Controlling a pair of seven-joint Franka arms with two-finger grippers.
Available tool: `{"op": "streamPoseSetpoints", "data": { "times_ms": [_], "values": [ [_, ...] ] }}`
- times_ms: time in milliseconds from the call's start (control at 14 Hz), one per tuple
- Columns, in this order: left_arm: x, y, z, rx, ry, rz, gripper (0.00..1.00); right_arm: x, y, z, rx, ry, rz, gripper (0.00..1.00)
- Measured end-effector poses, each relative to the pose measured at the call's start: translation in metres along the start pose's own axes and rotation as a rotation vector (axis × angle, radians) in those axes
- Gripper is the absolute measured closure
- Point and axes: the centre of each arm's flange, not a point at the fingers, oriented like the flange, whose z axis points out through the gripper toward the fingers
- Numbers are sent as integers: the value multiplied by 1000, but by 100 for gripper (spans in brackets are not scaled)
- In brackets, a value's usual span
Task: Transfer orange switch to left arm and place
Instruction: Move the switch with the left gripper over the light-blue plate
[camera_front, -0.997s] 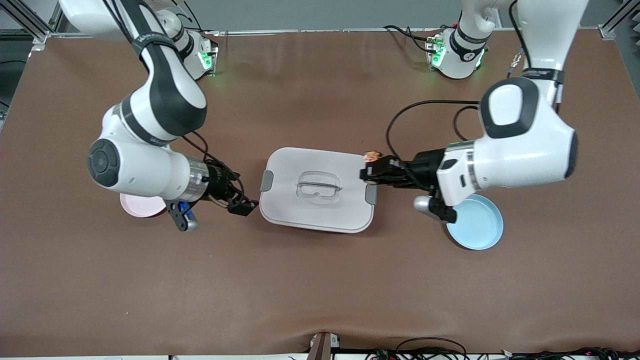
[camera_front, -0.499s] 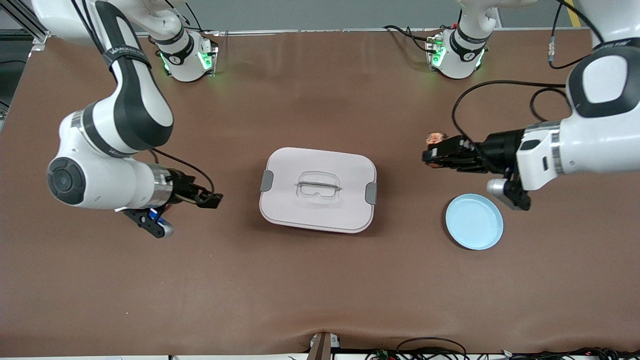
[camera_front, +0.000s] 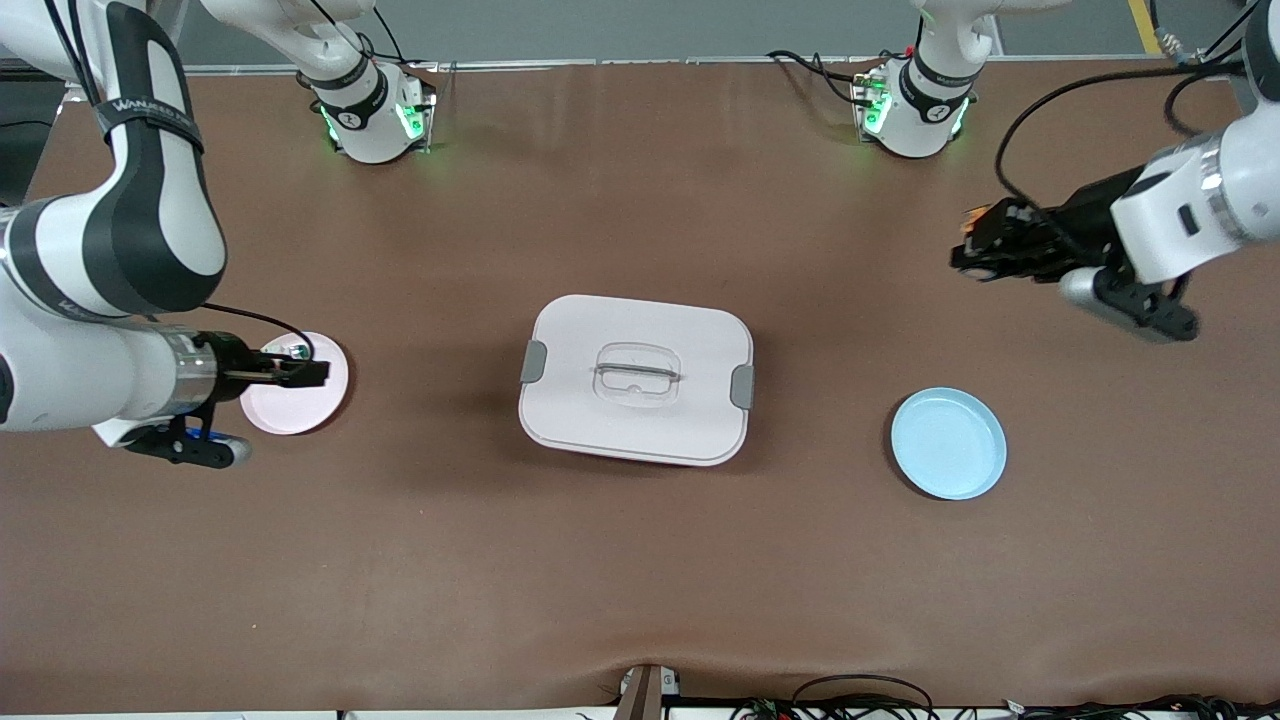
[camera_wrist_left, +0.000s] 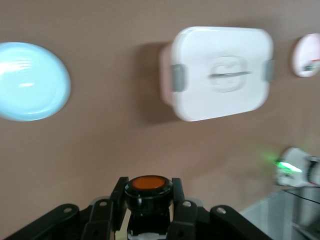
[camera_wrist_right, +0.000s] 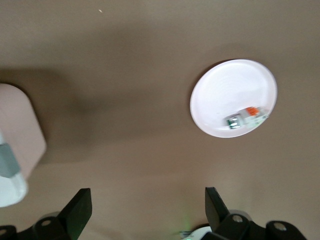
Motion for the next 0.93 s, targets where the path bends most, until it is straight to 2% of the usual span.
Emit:
{"op": "streamPoseSetpoints", "data": {
  "times_ms": [142,285,499,641,784,926],
  "values": [
    [-15,-9,-17,94,11,-33,61,-2,11,-4,-47,5,-53,0],
    [-19,-26,-22,142,16,-141,61,-7,23,-10,-62,-1,-94,0],
    [-18,-59,-19,186,28,-507,61,-14,57,-25,-76,-6,-163,0],
    [-13,-71,-9,249,41,-749,61,-22,82,-36,-68,-4,-194,0],
    [-6,-70,3,282,49,-911,61,-28,99,-43,-58,-4,-194,0],
    [1,-73,13,288,53,-1010,61,-29,104,-45,-55,-2,-187,0]
  ]
}}
